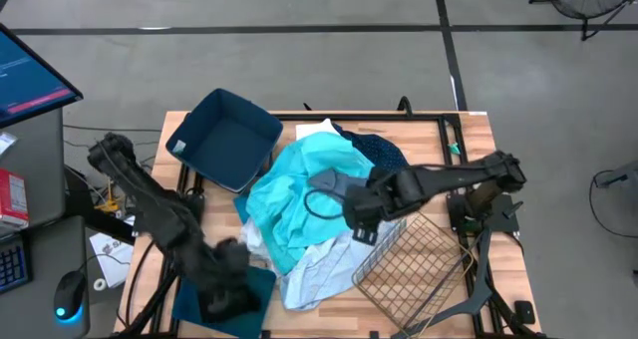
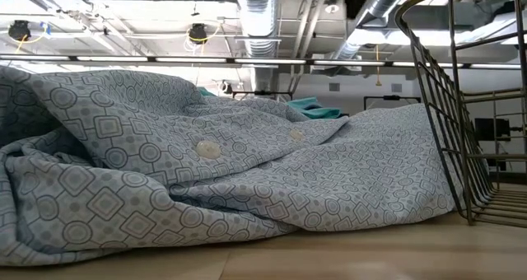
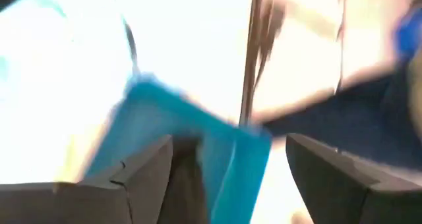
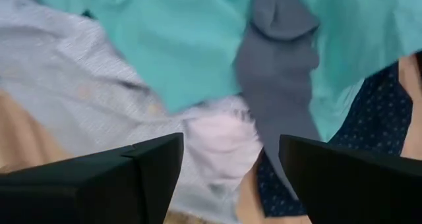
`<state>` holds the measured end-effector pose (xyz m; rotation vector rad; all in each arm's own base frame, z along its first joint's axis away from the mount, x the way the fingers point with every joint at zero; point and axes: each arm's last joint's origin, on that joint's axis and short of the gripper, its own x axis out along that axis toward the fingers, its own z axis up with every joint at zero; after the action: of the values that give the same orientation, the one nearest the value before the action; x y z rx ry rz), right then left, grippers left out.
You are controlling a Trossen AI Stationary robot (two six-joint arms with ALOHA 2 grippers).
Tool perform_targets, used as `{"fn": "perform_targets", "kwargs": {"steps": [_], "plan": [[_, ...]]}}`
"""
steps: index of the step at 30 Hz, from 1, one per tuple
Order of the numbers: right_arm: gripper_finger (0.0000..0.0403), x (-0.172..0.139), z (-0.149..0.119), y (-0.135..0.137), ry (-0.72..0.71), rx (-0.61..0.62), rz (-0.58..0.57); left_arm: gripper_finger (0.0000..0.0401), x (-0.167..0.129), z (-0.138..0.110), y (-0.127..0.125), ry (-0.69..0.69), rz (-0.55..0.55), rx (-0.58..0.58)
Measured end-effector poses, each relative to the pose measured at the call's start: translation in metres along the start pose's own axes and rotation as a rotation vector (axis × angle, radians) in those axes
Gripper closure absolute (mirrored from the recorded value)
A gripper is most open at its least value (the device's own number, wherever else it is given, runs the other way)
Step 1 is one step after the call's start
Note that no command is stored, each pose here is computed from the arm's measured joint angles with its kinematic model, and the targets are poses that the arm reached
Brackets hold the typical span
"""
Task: Pick & Place Cloths
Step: Put the gray sock into the blue bin
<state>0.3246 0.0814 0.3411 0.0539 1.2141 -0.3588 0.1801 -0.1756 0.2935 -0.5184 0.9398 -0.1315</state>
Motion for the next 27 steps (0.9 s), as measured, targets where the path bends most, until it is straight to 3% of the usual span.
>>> {"fn": "perform_targets", "kwargs": {"steps": [6, 12, 16, 22, 27], "plan": [[0.0158, 0.028, 0.026, -0.017, -0.011, -0.027, 0.004, 0.0130, -0.071, 0.028, 0.004, -0.548, -0.063, 0.008], [0.0158, 0.059, 0.047, -0.023, -0.018, -0.145, 0.123, 0.0129, -0.114, 0.050, -0.010, -0.933, -0.151, 0.190], [0.0158, 0.077, 0.053, -0.036, 0.036, -0.174, 0.125, 0.0129, -0.122, 0.054, -0.015, -1.006, -0.158, 0.286], [0.0159, 0.080, 0.060, -0.056, 0.027, -0.156, 0.171, 0.0129, -0.115, 0.054, -0.018, -0.992, -0.142, 0.321], [0.0159, 0.092, 0.056, -0.054, 0.020, -0.160, 0.223, 0.0130, -0.108, 0.054, -0.020, -0.980, -0.127, 0.338]]}}
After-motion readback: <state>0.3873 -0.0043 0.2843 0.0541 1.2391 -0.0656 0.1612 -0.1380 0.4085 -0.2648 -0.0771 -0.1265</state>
